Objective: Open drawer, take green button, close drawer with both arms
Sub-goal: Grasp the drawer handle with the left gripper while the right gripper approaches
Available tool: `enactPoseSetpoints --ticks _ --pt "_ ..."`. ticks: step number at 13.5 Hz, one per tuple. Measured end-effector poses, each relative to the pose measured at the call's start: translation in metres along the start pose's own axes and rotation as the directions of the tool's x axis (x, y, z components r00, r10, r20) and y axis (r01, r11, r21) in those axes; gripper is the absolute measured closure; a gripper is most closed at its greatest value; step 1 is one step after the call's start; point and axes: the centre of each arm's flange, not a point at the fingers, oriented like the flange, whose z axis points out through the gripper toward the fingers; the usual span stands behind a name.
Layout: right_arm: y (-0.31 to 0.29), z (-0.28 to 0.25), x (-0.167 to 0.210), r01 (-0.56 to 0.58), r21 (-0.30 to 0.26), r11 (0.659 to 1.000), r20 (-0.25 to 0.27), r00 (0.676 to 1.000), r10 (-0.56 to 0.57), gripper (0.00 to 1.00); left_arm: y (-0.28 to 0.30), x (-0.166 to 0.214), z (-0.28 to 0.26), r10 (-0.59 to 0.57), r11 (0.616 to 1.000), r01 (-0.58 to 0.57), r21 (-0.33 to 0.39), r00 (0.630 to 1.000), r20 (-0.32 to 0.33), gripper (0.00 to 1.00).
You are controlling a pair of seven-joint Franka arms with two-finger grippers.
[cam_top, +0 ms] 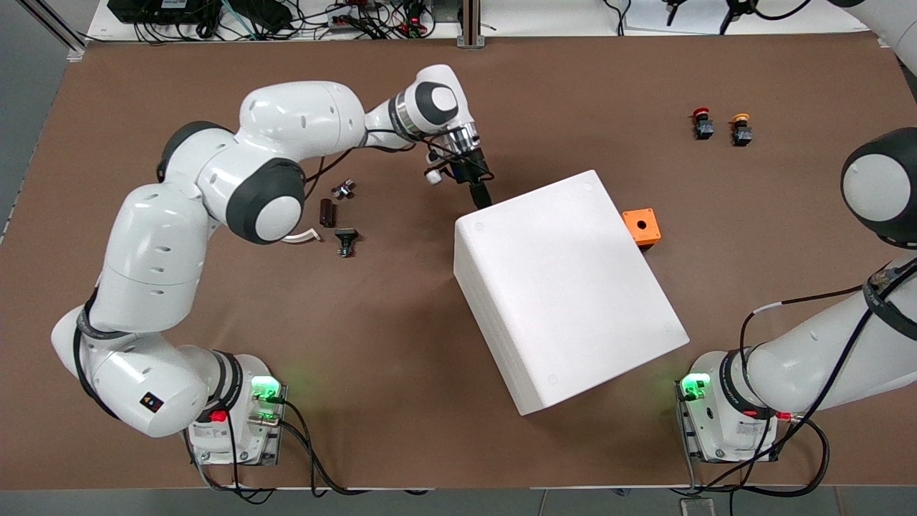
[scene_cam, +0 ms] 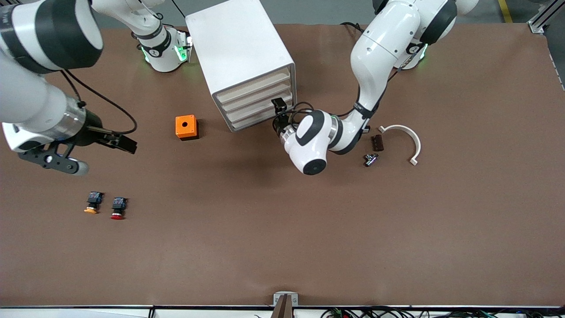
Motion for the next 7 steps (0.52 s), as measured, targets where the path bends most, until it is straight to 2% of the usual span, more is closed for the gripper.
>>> enactPoseSetpoints --ticks 1,3,7 --pt "-0.016 0.0 -0.01 -0.028 -0.003 1.0 -0.001 1.0 0.028 0.0 0.0 -0.003 0.009 -0.009 1.0 0.009 0.012 1.0 -0.002 0.14" --pt "-0.044 0.001 -0.03 -0.088 -0.008 0.996 -0.003 0.996 0.088 0.0 0.009 0.0 0.021 -0.035 0.999 0.035 0.036 0.999 0.0 0.37" --pt "-0.082 0.003 -0.061 -0.192 -0.012 0.981 -0.006 0.981 0.192 0.0 0.024 0.004 0.031 -0.079 0.994 0.076 0.084 0.996 0.03 0.39"
